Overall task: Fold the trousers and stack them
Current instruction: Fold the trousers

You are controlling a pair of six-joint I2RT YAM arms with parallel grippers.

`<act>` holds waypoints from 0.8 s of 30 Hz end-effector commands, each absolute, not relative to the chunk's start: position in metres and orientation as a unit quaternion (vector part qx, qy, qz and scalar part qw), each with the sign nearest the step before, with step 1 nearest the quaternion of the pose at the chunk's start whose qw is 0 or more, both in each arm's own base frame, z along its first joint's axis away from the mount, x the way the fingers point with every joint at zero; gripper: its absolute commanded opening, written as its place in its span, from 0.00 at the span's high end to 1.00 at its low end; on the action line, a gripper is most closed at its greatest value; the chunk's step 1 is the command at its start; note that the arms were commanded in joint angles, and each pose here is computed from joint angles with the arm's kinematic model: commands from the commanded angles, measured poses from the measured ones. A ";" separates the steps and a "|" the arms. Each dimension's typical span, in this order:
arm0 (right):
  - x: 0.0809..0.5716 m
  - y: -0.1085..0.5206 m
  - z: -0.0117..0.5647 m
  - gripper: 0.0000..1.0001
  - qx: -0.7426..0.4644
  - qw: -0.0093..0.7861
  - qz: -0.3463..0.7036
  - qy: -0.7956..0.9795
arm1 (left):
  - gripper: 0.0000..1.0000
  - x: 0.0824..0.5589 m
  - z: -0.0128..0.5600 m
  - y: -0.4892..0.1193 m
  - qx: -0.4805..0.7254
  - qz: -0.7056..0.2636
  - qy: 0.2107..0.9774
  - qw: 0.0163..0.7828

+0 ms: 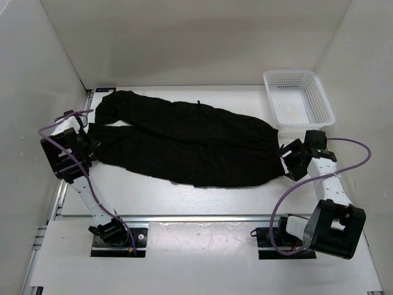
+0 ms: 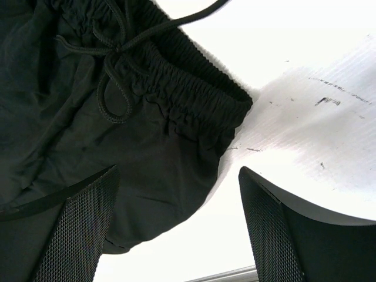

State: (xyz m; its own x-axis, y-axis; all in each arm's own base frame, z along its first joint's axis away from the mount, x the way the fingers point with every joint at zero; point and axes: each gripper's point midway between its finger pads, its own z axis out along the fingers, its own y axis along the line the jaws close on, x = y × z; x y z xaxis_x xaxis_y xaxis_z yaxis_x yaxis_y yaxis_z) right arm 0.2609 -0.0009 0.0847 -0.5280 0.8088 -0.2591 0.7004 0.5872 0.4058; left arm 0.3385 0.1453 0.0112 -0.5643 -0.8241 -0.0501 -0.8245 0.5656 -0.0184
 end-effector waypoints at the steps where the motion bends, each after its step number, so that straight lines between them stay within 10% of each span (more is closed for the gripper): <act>1: 0.260 -0.002 0.095 0.14 0.423 0.227 0.135 0.867 | 0.90 0.338 0.011 0.157 -0.466 0.027 0.884 0.039; 17: 0.256 0.029 0.054 0.15 0.395 0.158 0.212 0.880 | 0.90 0.372 0.134 0.157 -0.451 0.010 0.872 0.191; 24: 0.258 0.028 0.036 0.31 0.412 0.154 0.203 0.875 | 0.90 0.376 0.144 0.151 -0.440 0.000 0.875 0.201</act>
State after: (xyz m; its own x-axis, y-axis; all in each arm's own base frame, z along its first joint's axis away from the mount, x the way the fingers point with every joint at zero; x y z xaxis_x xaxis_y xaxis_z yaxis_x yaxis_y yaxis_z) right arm 0.2507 0.0250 0.0394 -0.6195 0.7791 -0.0961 0.6683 0.5877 0.4560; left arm 0.3712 0.1553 0.1212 -0.5354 -0.7851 -0.3114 -0.7925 0.5945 -0.1360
